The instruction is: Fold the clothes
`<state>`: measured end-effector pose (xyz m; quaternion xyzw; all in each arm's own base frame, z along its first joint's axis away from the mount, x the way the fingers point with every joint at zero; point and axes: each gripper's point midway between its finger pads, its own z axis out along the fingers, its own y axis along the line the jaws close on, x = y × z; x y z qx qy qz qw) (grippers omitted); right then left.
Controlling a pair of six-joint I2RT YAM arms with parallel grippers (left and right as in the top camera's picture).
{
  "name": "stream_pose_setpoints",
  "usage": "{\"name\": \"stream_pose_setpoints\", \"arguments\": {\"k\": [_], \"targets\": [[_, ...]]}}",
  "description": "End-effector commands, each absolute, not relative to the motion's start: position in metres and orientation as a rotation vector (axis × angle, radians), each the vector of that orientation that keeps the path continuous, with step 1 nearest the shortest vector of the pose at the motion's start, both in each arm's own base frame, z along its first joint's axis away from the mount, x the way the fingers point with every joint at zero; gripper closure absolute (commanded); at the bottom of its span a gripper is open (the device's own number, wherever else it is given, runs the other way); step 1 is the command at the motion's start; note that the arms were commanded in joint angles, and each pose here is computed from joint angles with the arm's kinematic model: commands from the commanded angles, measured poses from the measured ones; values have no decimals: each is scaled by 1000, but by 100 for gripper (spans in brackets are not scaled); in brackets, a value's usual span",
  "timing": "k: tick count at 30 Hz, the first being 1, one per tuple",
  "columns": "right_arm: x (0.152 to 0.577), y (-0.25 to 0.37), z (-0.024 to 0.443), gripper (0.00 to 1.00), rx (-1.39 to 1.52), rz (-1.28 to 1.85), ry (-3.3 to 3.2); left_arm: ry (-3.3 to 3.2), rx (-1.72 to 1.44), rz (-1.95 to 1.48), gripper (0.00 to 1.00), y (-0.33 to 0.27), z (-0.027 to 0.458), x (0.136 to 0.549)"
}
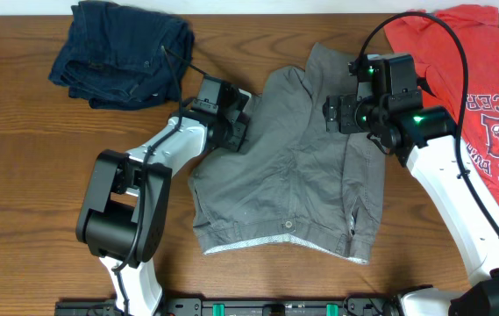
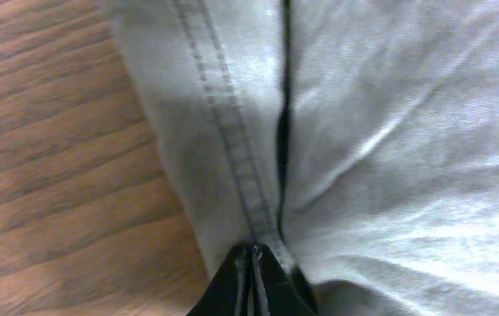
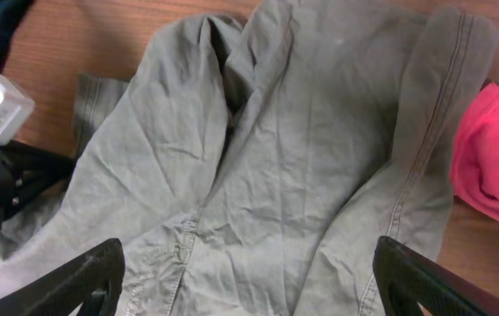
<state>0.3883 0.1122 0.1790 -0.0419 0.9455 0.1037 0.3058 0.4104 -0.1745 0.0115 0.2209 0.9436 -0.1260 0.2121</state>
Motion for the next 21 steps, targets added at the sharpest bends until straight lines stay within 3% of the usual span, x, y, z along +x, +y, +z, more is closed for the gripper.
{"name": "stream_pose_setpoints", "arguments": {"k": [1, 6, 12, 14, 21], "targets": [[387, 108, 183, 12, -111, 265, 2498, 2615, 507, -329, 94, -157, 19, 431], [386, 108, 182, 12, -115, 263, 2501, 2557, 397, -329, 94, -138, 45, 456], [386, 108, 182, 11, -115, 262, 2500, 2393, 424, -431, 44, -155, 65, 485], [386, 108, 182, 10, -125, 260, 2500, 2350, 445, -484, 35, -164, 65, 491], [388, 105, 182, 7, -155, 225, 2492, 2348, 463, -512, 30, -169, 47, 495]]}}
